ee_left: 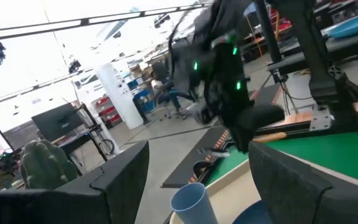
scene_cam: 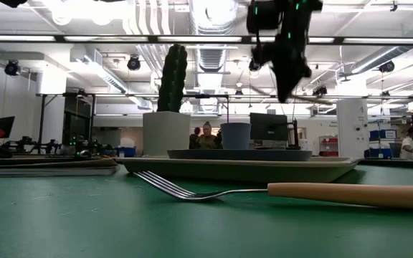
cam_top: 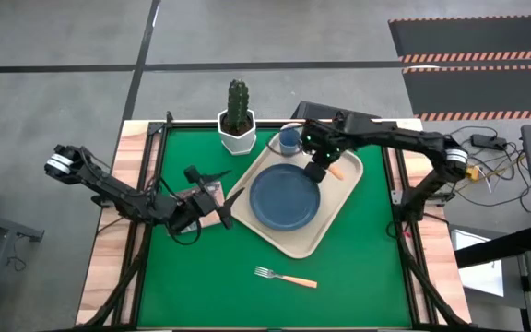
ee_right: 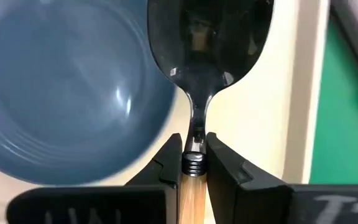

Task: Pick and place plate/cup/fork/spoon on tray
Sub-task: Put the orange spoon on the right of the white tray

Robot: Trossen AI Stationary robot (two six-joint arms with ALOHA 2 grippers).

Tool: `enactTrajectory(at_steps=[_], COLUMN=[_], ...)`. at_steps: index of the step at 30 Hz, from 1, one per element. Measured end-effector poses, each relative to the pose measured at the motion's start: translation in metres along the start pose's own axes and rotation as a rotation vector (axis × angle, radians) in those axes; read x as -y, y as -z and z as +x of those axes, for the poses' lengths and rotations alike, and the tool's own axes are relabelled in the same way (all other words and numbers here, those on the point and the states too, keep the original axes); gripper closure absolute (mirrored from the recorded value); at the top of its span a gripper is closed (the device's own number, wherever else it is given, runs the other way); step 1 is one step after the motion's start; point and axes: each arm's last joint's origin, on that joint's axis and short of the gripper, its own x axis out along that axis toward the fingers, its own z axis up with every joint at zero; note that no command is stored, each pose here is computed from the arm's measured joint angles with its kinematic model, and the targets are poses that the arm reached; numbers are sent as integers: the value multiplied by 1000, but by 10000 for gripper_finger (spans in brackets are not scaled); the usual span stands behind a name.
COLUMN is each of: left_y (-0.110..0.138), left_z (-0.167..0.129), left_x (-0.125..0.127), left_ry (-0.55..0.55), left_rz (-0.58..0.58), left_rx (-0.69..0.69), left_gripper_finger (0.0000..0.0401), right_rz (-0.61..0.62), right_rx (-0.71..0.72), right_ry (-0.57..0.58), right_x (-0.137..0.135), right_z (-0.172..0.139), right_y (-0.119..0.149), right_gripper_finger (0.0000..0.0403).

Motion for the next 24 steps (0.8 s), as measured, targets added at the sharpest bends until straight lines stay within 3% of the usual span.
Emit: enactTrajectory(at_steps=[11, 17, 24], left_y=[0, 0, 0], left_z=[0, 0, 0], left_x=[0, 0, 0], left_ry=[-1, -1, -1], left_rz=[-1, -2, -2], left_rx=[-2, -2, -2], left_gripper_finger=[147, 147, 147], right_rz=[129, 122, 90], right_rx=[-305, -302, -273], right_ry=[-39, -45, -57], right_x=[54, 64, 71], right_z=[80, 103, 110], right_y=[11, 14, 11], right_gripper_finger=[370, 370, 370])
